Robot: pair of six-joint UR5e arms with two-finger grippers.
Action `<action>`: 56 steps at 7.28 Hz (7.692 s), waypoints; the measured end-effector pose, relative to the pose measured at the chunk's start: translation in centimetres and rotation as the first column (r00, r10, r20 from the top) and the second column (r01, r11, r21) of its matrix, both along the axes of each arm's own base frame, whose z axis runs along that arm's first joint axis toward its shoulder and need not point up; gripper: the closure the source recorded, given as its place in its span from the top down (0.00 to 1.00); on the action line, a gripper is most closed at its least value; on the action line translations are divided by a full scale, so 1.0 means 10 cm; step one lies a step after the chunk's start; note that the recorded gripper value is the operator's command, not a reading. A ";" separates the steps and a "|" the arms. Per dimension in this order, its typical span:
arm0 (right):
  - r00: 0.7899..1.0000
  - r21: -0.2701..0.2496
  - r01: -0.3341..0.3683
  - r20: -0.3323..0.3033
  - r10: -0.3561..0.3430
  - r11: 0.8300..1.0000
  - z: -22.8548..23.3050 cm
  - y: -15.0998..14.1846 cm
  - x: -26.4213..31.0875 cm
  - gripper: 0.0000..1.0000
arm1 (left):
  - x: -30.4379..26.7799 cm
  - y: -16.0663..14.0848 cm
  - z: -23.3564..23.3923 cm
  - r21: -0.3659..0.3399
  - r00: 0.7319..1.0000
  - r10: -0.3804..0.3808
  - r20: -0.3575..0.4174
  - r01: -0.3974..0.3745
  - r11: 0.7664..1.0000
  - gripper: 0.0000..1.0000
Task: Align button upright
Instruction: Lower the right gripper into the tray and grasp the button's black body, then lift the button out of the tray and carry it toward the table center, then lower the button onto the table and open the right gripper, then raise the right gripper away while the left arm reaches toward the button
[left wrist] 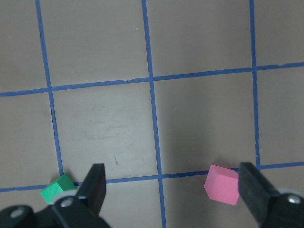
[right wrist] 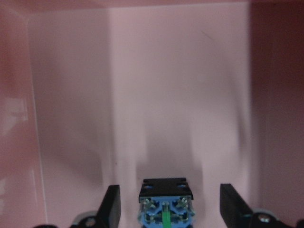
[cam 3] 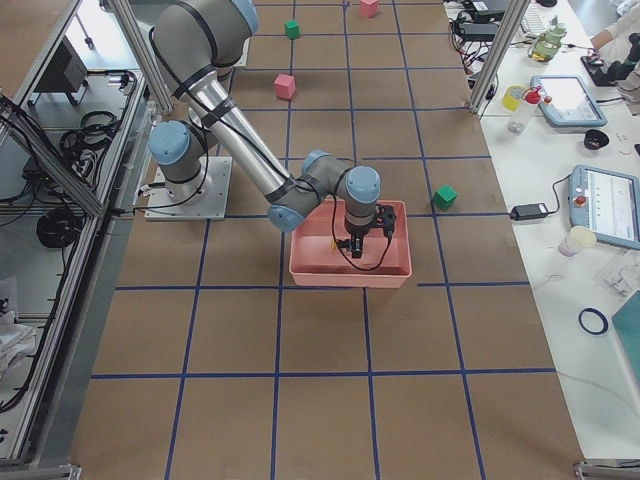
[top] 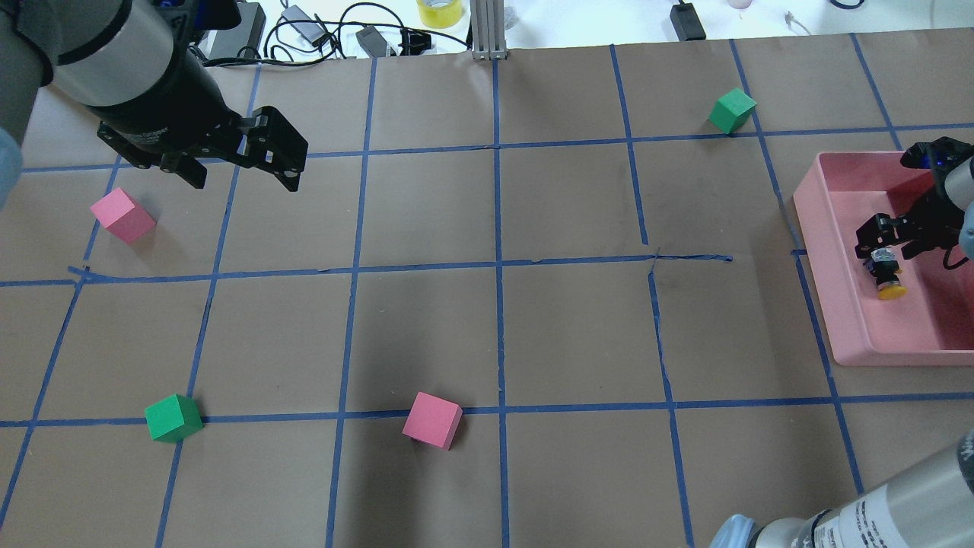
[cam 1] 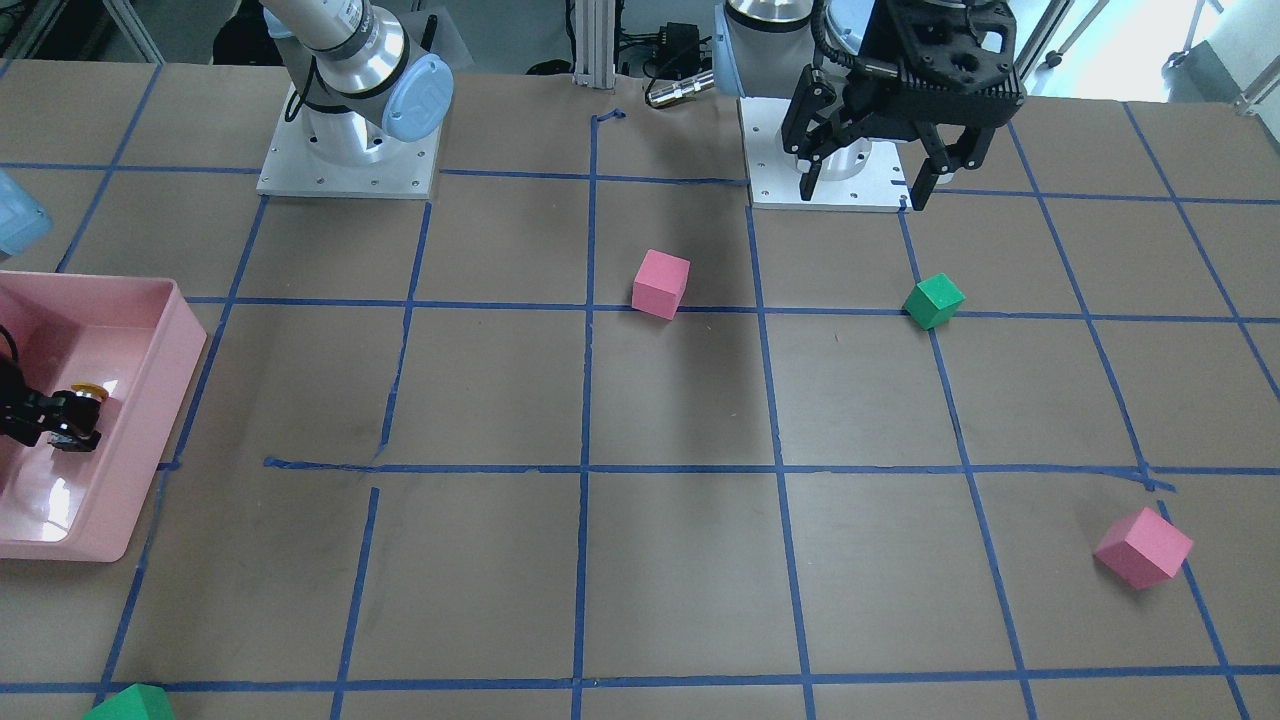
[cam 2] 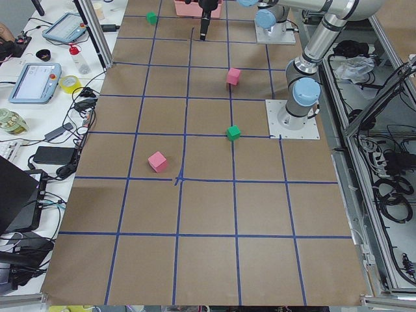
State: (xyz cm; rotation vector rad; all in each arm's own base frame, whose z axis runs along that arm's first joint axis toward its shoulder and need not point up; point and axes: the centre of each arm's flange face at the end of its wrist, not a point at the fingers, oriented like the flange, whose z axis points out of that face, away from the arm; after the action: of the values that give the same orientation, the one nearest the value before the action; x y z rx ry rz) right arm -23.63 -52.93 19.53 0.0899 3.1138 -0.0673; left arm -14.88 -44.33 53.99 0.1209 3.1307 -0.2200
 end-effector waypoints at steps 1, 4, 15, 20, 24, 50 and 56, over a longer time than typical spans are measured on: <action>1.000 0.002 -0.008 0.002 0.008 1.000 0.00 0.00 0.00 0.00 | 0.00 0.00 0.00 0.000 1.000 0.000 0.000 0.000 1.000 1.00; 0.999 0.004 -0.033 0.002 0.033 0.999 0.02 0.01 0.01 0.00 | 0.00 0.00 0.00 0.000 1.000 0.000 0.000 0.000 1.000 1.00; 0.987 -0.102 -0.162 -0.015 0.161 0.982 2.03 -0.44 1.63 0.00 | 0.00 0.00 0.00 0.000 1.000 0.000 -0.002 0.000 1.000 1.00; 0.996 -0.115 -0.051 0.069 0.059 0.992 1.50 -0.55 4.37 0.00 | 0.00 0.00 0.00 0.000 1.000 0.000 -0.002 0.000 1.000 1.00; 0.994 -0.139 0.010 0.105 0.005 0.990 0.87 -0.53 5.31 0.00 | 0.00 0.00 0.00 0.000 1.000 0.001 -0.002 -0.001 1.000 1.00; 0.996 -0.037 -0.094 0.009 0.094 0.995 1.47 -0.20 5.06 1.00 | -0.05 -0.06 -0.21 0.010 1.000 0.009 -0.007 -0.009 1.000 1.00; 0.997 0.023 -0.079 -0.012 0.079 0.997 2.90 0.10 3.95 1.00 | -0.67 0.01 -1.23 -0.232 0.995 0.096 -0.039 -0.103 0.967 1.00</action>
State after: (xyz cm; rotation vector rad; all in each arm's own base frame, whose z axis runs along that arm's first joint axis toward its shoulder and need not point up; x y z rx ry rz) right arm 15.85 -51.92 48.54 -0.0332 3.1273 -0.0311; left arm -21.63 -44.24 41.73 -0.0401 3.0963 -0.5905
